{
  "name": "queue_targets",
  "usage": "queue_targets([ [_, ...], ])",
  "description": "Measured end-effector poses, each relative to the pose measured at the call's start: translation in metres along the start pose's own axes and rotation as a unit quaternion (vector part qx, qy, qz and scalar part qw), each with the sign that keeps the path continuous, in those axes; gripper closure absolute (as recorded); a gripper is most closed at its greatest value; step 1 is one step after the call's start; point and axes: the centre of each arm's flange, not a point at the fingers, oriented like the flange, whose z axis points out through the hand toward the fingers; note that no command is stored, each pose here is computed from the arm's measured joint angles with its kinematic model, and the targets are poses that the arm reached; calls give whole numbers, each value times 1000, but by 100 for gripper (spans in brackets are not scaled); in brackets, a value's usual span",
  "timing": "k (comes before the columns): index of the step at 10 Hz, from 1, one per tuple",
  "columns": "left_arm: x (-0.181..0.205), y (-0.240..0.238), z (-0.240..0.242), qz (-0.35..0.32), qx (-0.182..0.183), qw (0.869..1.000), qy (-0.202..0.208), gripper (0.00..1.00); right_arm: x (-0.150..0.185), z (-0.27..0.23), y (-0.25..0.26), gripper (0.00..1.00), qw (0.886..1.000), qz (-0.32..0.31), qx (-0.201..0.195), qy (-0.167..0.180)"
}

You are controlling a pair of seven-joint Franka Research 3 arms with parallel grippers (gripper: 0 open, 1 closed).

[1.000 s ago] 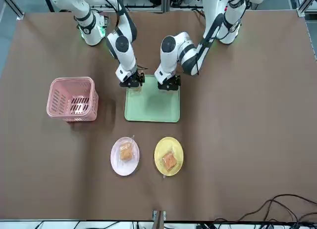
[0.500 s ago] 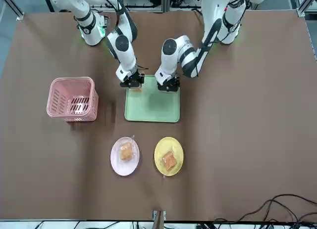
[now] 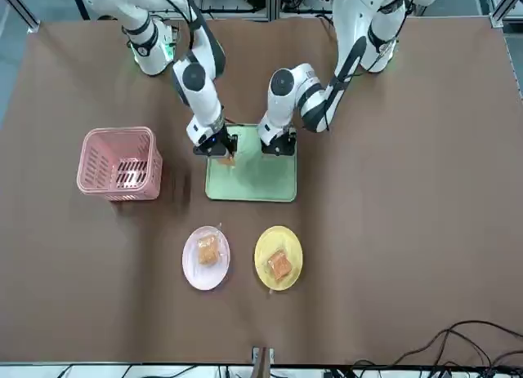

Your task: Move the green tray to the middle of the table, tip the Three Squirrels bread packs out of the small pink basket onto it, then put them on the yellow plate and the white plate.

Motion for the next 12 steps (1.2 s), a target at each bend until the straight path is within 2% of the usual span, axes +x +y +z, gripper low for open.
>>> queue_targets([
  [2,8,-4,-6,-7,0,1000,4,33,54,-31,-1,49,999,21,27,38],
  [4,37,-19,-40,-30,14,999,14,34,105,-62,-1,51,998,15,32,53],
  [5,56,-24,-69,-45,17,999,25,35,133,-72,-1,51,998,5,24,54],
  [7,103,-33,-128,-88,-2,995,49,48,183,-77,0,51,998,-27,-18,61],
  [9,151,-47,-162,-125,-27,989,73,50,209,-57,-6,51,997,-40,-39,62],
  [12,203,-48,-160,-174,-55,980,85,52,227,-20,-4,51,996,-54,-48,57],
])
